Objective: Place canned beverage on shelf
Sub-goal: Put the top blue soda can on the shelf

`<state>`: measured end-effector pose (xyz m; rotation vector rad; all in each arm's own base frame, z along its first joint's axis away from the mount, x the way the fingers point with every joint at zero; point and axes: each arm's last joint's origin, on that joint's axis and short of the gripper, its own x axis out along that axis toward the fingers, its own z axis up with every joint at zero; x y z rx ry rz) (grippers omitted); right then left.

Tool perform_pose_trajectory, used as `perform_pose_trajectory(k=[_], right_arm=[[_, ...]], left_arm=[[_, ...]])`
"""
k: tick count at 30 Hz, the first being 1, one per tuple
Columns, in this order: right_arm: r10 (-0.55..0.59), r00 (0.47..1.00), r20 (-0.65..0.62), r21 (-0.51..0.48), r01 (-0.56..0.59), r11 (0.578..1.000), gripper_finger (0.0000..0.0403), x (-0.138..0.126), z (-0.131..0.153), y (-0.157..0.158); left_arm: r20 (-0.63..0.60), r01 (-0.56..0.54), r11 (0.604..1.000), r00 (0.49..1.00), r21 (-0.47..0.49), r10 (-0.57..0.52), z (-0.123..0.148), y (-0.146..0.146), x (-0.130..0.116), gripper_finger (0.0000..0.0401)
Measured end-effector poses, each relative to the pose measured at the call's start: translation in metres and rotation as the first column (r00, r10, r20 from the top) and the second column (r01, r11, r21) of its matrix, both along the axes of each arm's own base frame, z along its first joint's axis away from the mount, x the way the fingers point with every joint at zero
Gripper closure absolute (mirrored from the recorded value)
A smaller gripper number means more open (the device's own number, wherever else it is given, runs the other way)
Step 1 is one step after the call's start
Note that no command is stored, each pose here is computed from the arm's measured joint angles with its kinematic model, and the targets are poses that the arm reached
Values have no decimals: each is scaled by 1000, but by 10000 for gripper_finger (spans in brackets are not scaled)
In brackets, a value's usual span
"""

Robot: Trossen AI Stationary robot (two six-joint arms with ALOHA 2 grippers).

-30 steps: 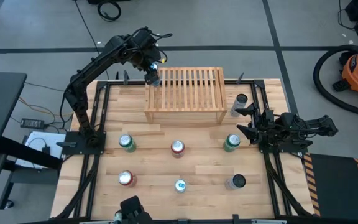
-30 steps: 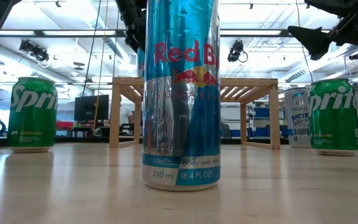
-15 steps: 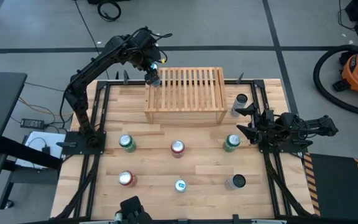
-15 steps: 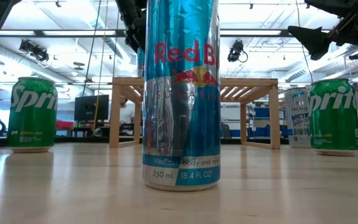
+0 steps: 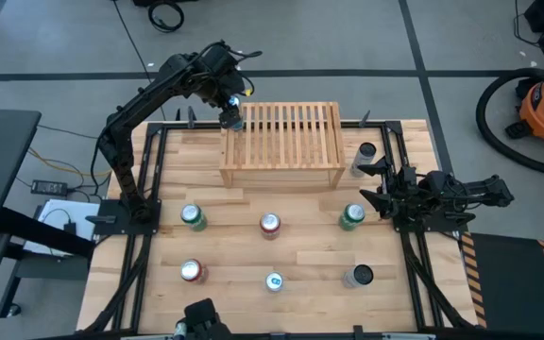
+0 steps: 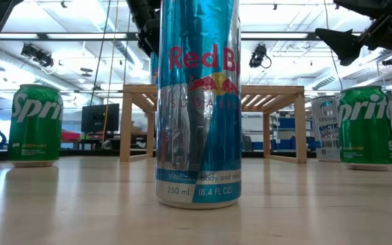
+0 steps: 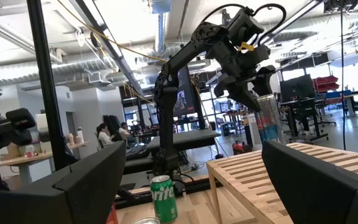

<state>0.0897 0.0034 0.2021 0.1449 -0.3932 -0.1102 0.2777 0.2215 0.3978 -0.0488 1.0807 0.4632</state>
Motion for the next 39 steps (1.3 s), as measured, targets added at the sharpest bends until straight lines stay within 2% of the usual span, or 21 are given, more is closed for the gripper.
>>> perform_pose_trajectory(k=[11, 17, 25, 35, 39], right_arm=[[0, 1000, 0, 0, 0, 1000, 16, 0, 0, 0], [0, 1000, 0, 0, 0, 1000, 16, 0, 0, 0], [0, 1000, 0, 0, 0, 1000, 16, 0, 0, 0], [0, 1000, 0, 0, 0, 1000, 16, 0, 0, 0], [0, 1000, 0, 0, 0, 1000, 16, 0, 0, 0]], left_arm=[[33, 29, 999, 999, -44, -28, 0, -2, 1, 122], [62, 30, 999, 998, -21, -28, 2, 0, 3, 120], [47, 13, 1000, 999, 10, -14, 2, 2, 3, 89], [55, 13, 1000, 998, 23, -14, 3, 2, 4, 87], [84, 9, 999, 996, 45, -12, 12, 0, 1, 87]])
